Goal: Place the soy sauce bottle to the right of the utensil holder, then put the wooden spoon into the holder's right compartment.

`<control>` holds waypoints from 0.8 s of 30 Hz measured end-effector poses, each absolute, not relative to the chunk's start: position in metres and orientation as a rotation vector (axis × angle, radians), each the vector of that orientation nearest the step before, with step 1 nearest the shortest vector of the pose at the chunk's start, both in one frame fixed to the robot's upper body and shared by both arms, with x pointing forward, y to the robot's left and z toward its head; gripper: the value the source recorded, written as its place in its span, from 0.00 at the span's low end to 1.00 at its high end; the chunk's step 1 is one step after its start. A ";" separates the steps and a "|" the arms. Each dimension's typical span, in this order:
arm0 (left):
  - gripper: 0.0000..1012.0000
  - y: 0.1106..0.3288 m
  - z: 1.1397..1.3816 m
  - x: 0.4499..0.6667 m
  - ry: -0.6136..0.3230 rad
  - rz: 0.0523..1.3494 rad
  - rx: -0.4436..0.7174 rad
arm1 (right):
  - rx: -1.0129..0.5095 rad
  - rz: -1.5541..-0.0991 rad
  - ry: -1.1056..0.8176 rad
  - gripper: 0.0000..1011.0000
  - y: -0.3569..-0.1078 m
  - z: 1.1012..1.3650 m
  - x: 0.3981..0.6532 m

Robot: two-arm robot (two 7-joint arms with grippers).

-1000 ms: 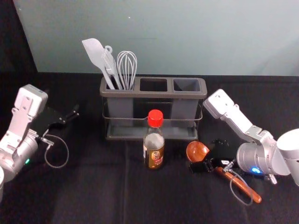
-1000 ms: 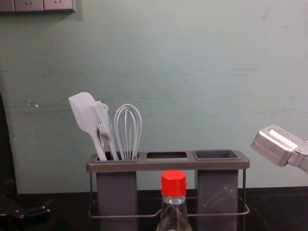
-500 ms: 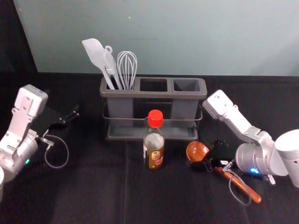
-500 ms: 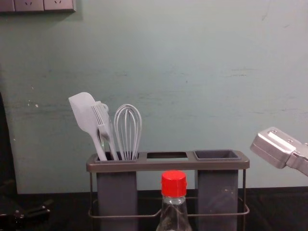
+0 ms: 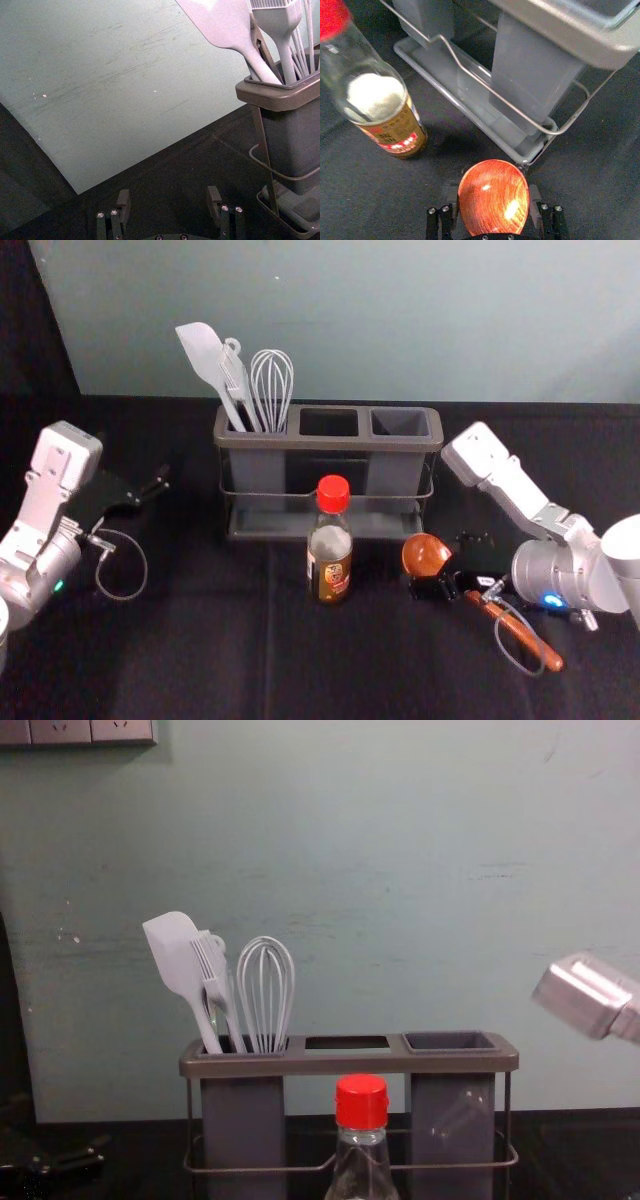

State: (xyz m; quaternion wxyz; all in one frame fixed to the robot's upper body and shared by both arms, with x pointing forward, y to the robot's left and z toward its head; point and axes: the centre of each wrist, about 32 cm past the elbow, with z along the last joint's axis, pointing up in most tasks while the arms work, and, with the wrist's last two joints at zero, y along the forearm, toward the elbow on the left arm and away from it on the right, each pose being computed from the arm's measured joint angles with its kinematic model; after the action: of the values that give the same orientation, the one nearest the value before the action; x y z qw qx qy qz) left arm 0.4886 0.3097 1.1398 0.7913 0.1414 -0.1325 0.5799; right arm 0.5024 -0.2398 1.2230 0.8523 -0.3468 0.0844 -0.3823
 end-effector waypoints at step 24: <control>0.99 0.310 1.140 0.489 -0.285 1.248 0.304 | -0.213 -0.874 -0.133 0.83 -0.275 1.212 0.436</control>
State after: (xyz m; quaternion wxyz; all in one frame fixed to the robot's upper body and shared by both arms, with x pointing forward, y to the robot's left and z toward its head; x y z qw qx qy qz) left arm 0.4886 0.3097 1.1398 0.7913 0.1415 -0.1325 0.5799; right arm 0.4355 -0.2749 1.2122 0.8985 -0.1028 -0.0644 -0.4219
